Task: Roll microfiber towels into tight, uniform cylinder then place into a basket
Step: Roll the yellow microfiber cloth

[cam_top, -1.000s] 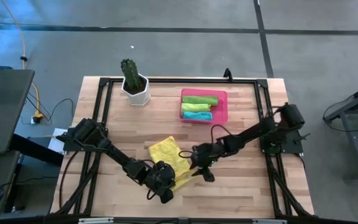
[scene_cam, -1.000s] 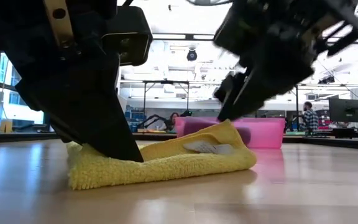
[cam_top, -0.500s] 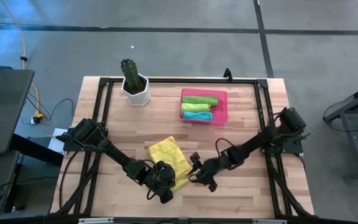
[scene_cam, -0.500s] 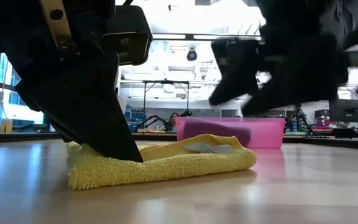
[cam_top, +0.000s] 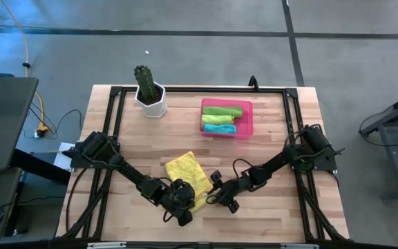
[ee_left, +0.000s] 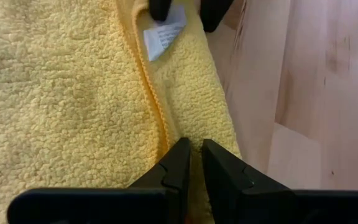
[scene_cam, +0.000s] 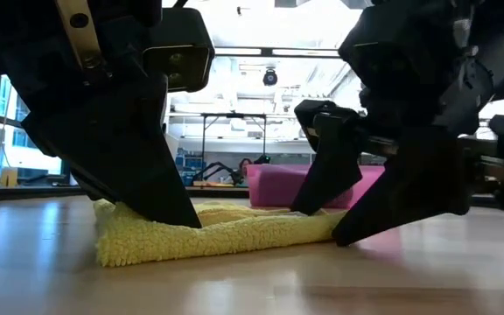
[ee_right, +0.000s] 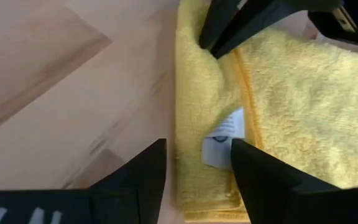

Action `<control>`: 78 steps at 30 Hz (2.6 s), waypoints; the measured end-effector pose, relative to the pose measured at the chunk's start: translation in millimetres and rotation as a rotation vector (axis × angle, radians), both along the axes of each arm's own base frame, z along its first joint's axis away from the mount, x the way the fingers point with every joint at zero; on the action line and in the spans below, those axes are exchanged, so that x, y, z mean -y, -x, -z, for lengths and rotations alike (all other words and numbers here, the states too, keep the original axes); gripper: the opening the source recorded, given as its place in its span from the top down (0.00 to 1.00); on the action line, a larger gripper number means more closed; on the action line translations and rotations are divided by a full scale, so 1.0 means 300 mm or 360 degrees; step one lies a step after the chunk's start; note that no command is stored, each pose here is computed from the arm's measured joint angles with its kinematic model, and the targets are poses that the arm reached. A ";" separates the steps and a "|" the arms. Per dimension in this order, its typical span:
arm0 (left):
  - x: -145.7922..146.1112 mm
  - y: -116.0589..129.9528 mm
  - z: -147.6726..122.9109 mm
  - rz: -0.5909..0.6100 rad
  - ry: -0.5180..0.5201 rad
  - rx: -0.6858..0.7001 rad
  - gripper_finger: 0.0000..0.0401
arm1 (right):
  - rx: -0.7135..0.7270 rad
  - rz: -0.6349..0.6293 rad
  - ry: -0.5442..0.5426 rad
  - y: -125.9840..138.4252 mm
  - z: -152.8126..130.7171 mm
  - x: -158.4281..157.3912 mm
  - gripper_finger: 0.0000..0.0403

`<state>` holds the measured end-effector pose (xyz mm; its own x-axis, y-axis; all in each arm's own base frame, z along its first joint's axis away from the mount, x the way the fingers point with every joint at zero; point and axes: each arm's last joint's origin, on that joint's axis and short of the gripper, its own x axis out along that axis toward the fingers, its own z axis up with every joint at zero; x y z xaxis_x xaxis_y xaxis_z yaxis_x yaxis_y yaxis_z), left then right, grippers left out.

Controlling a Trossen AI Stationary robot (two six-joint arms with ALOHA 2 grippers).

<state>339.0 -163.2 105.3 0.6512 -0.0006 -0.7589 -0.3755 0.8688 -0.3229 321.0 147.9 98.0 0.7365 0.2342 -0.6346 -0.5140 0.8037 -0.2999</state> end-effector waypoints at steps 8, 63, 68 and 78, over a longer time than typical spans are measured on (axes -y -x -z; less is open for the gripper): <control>0.002 -0.001 0.000 0.0021 0.0029 -0.0006 0.90 | -0.0067 0.0096 -0.0059 0.000 0.010 0.011 0.57; 0.066 0.028 -0.160 0.0396 -0.0452 0.0346 0.90 | -0.1336 0.0660 -0.1546 -0.251 -0.009 0.211 0.99; 0.070 0.033 -0.108 0.0482 -0.0435 0.0220 0.90 | -0.1288 0.0615 -0.1524 -0.281 -0.034 0.208 0.99; 0.044 0.074 -0.050 0.0381 -0.0447 -0.0097 0.90 | -0.1245 0.0540 -0.1456 -0.286 -0.040 0.207 0.99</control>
<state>316.7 -176.4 120.4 0.6116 0.0661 -0.7884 -0.1619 0.9859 -0.0429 406.8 85.6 109.9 0.3452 0.6922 -0.6338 -0.0289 0.6829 0.7300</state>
